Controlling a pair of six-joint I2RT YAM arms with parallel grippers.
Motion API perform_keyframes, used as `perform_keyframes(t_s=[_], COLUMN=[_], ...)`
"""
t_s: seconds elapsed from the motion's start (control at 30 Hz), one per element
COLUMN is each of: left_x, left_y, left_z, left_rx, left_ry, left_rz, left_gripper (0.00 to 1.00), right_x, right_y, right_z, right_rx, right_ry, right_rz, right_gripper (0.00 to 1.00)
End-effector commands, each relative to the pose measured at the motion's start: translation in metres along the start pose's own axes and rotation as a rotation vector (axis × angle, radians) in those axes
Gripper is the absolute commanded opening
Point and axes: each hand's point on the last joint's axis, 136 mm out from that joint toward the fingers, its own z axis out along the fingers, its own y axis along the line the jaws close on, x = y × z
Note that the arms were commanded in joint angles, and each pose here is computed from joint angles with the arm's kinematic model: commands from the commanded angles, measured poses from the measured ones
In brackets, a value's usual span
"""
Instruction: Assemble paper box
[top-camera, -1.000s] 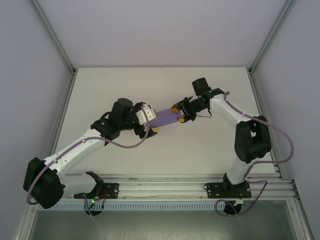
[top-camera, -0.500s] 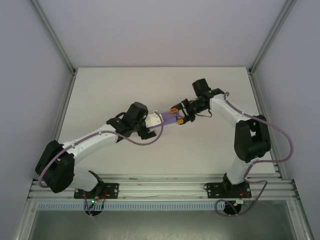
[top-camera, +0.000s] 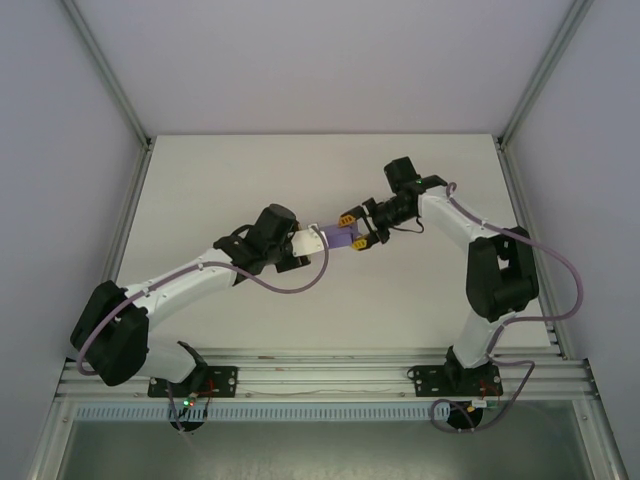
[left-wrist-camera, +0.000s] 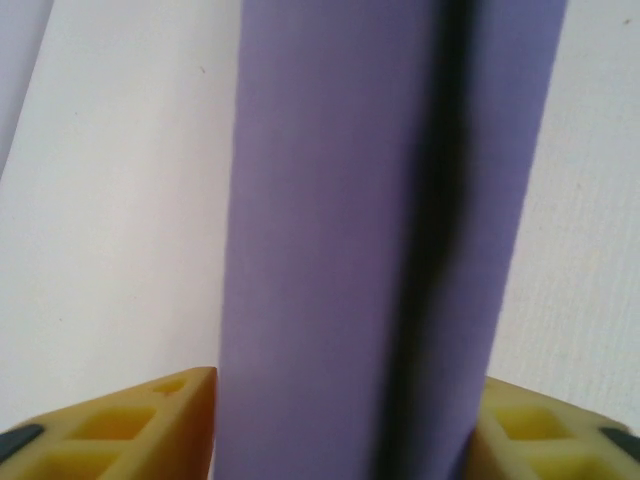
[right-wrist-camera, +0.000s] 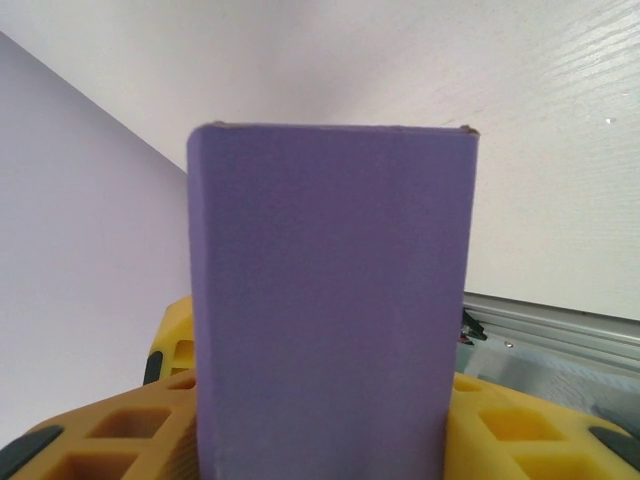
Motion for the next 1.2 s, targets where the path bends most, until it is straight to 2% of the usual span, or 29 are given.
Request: perform_keyframes(t_s=[0.0, 0.27, 0.47, 0.5, 0.53, 0.57, 0.63, 0.83, 0.97, 1.07, 1.17], left_x=[-0.016, -0.013, -0.014, -0.014, -0.014, -0.013, -0.007, 0.005, 0.001, 0.004, 0.011], left_y=[0.012, 0.016, 0.017, 0.017, 0.016, 0.012, 0.003, -0.013, -0.021, -0.027, -0.033], left_z=[-0.009, -0.005, -0.003, -0.004, -0.005, -0.005, -0.006, -0.004, -0.006, -0.005, 0.002], left_rx=[-0.033, -0.037, -0.003, 0.006, 0.018, 0.048, 0.119, 0.257, 0.335, 0.393, 0.438], left_ry=[-0.049, -0.026, -0.022, -0.026, -0.029, -0.033, -0.030, 0.032, 0.033, 0.077, 0.134], left_rz=[0.017, 0.015, 0.005, 0.003, 0.003, 0.005, 0.005, -0.030, -0.041, -0.054, -0.072], left_gripper=[0.49, 0.37, 0.33, 0.32, 0.32, 0.32, 0.32, 0.33, 0.33, 0.33, 0.33], right_x=[0.013, 0.015, 0.007, 0.000, -0.010, -0.020, -0.038, -0.079, -0.053, -0.037, -0.013], right_y=[0.000, -0.002, -0.007, -0.009, -0.009, -0.009, -0.006, 0.008, 0.035, 0.036, 0.037], right_z=[-0.002, -0.005, -0.009, -0.014, -0.020, -0.030, -0.054, -0.158, -0.207, -0.237, -0.241], right_rx=[0.007, -0.005, 0.005, 0.007, 0.002, -0.005, -0.019, 0.003, 0.010, -0.024, -0.035], right_ry=[0.046, 0.032, -0.011, -0.056, -0.114, -0.185, -0.325, -0.883, -1.100, -1.294, -1.360], right_rz=[-0.007, -0.019, -0.013, -0.008, -0.019, -0.035, -0.095, -0.339, -0.663, -0.785, -1.021], right_gripper=[0.51, 0.56, 0.75, 0.84, 0.98, 1.00, 1.00, 1.00, 1.00, 1.00, 1.00])
